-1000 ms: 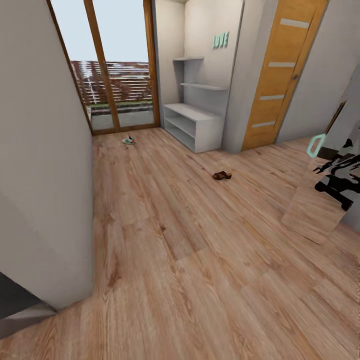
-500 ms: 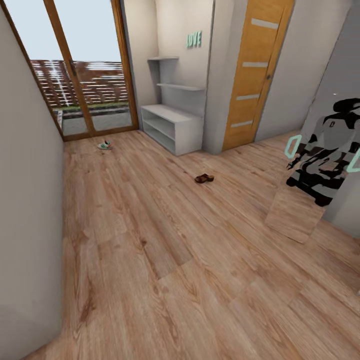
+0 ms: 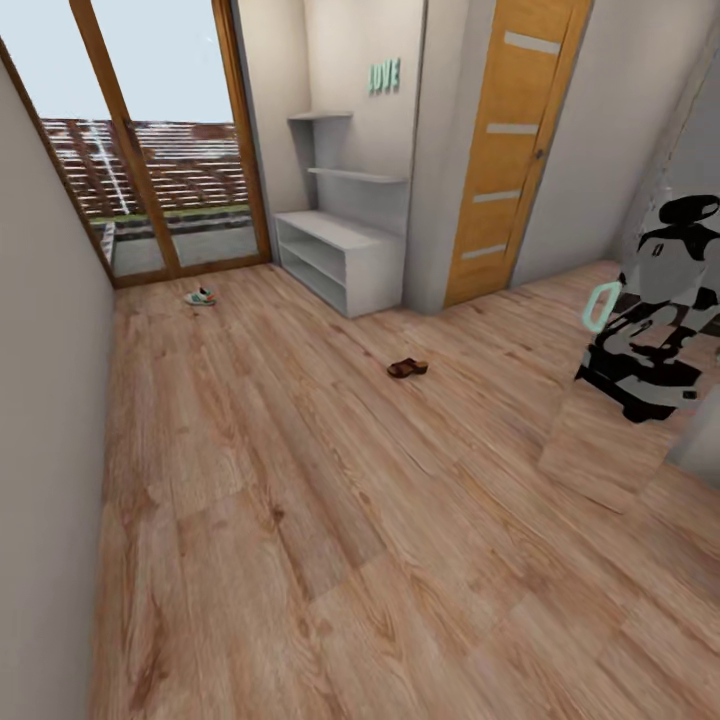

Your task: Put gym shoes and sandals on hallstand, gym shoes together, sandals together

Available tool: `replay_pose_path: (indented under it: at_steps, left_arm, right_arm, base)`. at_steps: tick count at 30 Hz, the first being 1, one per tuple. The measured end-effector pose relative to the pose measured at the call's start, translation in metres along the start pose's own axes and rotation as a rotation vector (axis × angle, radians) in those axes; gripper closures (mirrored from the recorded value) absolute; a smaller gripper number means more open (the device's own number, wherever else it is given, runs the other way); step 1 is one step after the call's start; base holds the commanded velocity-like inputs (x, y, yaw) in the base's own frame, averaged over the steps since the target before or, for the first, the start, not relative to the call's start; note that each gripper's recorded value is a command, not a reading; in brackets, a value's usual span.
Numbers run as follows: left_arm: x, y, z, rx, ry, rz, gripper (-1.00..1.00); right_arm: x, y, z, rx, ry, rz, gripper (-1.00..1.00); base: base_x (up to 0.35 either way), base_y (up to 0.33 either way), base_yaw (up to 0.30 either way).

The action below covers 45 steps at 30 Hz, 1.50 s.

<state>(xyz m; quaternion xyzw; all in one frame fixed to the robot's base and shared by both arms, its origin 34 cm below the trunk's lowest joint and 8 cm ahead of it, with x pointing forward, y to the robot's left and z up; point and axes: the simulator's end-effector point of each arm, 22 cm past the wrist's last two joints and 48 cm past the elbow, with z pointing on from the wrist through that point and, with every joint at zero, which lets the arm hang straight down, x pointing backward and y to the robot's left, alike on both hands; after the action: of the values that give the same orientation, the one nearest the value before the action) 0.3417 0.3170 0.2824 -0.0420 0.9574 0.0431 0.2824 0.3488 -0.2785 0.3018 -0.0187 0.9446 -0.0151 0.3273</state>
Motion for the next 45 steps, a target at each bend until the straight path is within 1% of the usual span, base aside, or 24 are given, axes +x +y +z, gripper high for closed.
replay_pose_path:
  at_steps: [19, 45]
  left_arm:
    - [-0.001, 0.0, 0.0, -0.001, -0.001, -0.002, -1.0]
    - [-0.015, 0.0, 0.0, 0.001, -0.035, -0.007, -1.0]
  right_arm:
    - [-0.002, -0.001, 0.0, 0.002, -0.004, 0.002, -1.0]
    - [-0.015, -0.002, 0.001, 0.005, -0.036, 0.003, -1.0]
  base:
    - [0.334, 0.0, 0.0]
    - [0.336, 0.0, 0.0]
